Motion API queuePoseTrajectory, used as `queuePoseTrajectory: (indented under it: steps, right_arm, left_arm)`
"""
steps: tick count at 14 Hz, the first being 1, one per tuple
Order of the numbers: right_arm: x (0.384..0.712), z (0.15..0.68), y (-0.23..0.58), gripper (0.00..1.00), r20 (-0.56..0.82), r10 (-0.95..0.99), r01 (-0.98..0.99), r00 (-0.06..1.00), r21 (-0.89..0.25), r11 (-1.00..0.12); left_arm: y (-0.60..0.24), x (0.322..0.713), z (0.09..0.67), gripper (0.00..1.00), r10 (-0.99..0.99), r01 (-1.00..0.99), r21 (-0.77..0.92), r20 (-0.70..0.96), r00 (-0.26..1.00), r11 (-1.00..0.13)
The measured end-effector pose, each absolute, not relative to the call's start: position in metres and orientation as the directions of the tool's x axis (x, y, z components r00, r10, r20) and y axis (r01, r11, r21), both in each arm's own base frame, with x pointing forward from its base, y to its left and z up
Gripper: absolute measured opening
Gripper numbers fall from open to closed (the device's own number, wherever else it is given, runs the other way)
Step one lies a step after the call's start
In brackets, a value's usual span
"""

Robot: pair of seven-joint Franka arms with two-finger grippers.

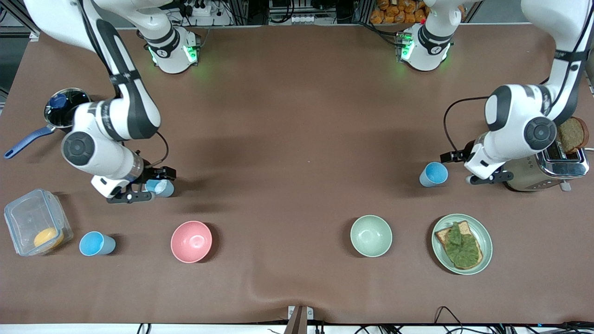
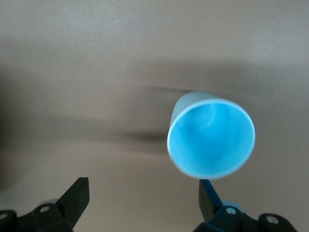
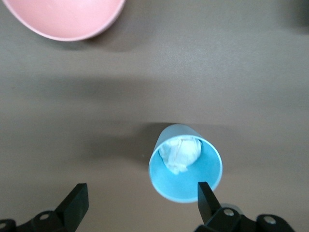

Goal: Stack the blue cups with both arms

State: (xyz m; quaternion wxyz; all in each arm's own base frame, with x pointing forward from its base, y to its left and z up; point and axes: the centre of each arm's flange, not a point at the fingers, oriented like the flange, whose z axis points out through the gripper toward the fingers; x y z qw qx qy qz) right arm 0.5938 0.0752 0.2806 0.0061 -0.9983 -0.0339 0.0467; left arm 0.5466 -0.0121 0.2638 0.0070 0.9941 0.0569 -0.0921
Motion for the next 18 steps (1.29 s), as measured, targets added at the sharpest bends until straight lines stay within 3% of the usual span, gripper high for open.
queuePoseTrajectory:
  steps: [2,3,10,12,18]
  right_arm:
    - [0.587,0.253,0.077,1.0,-0.088,0.072,0.071,0.994,-0.013,-0.997]
    - [0.583,0.241,0.081,0.93,-0.092,0.077,0.077,0.993,-0.012,-0.997]
    - [0.583,0.224,0.089,0.15,-0.097,0.091,0.091,0.991,-0.007,-0.996]
    - [0.588,0.233,0.088,0.06,-0.094,0.089,0.089,0.992,-0.006,-0.996]
    - [0.618,0.308,0.115,0.04,-0.215,0.105,0.104,0.971,-0.014,-0.994]
  left_arm:
    - [-0.013,0.554,0.245,1.0,0.112,0.117,0.015,-0.188,0.976,-0.993]
    - [-0.013,0.559,0.24,1.0,0.113,0.118,0.019,-0.189,0.976,-0.993]
    - [-0.019,0.589,0.218,1.0,0.103,0.113,0.043,-0.192,0.976,-0.993]
    - [-0.022,0.595,0.205,0.97,0.099,0.112,0.05,-0.203,0.974,-0.992]
    - [-0.032,0.601,0.2,0.35,0.14,0.152,0.047,-0.205,0.969,-0.987]
